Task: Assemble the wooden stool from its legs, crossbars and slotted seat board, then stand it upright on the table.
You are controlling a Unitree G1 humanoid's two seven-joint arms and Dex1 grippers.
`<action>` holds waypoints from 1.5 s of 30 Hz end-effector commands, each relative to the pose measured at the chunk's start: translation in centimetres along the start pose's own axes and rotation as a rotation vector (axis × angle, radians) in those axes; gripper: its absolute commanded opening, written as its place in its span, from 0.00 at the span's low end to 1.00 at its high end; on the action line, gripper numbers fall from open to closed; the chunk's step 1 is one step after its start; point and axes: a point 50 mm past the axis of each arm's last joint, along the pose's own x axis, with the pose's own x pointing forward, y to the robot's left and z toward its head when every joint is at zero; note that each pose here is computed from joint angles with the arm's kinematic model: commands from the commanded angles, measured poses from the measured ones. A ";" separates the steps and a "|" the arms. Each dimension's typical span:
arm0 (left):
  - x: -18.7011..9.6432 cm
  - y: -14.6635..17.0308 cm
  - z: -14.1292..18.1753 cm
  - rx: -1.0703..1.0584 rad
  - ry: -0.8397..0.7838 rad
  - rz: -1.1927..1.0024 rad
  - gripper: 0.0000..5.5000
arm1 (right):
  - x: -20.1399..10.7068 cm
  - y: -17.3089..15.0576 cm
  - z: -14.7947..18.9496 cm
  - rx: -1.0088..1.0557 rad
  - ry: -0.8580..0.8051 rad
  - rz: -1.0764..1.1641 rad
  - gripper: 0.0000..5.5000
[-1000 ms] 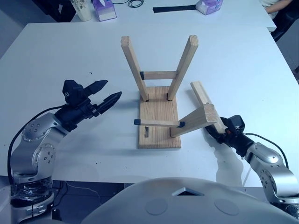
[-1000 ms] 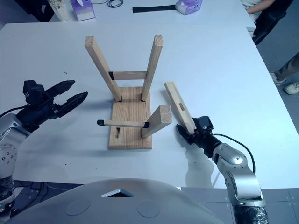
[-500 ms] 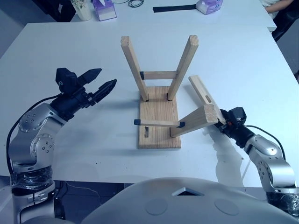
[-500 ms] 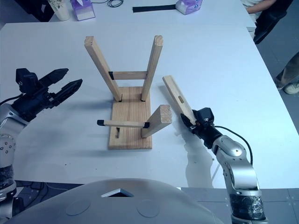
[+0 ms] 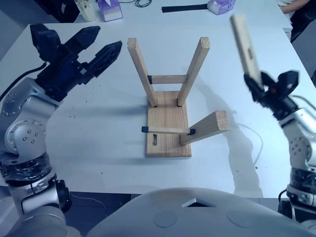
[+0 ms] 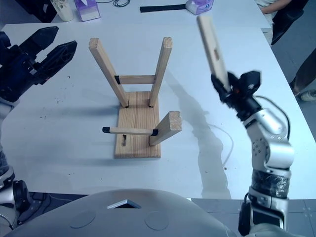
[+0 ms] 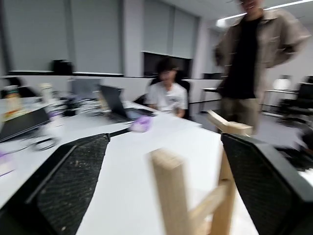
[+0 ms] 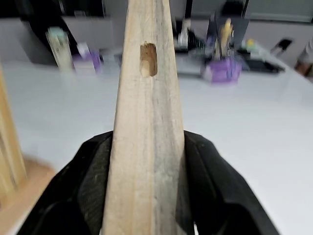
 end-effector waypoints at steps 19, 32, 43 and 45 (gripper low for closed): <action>7.3 -5.7 0.1 -0.210 -0.010 -0.686 0.75 | 3.4 8.0 7.3 0.032 0.073 1.064 0.37; 7.4 -5.8 -0.3 -0.186 0.020 -0.697 0.68 | 3.2 8.4 7.0 0.031 0.111 1.105 0.37; 7.4 -5.8 -0.7 -0.168 0.060 -0.724 0.37 | 3.0 8.5 6.4 0.003 0.155 1.105 0.37; 7.3 -5.5 -0.8 -0.155 0.071 -0.708 0.37 | 3.1 8.3 6.5 -0.015 0.160 1.094 0.37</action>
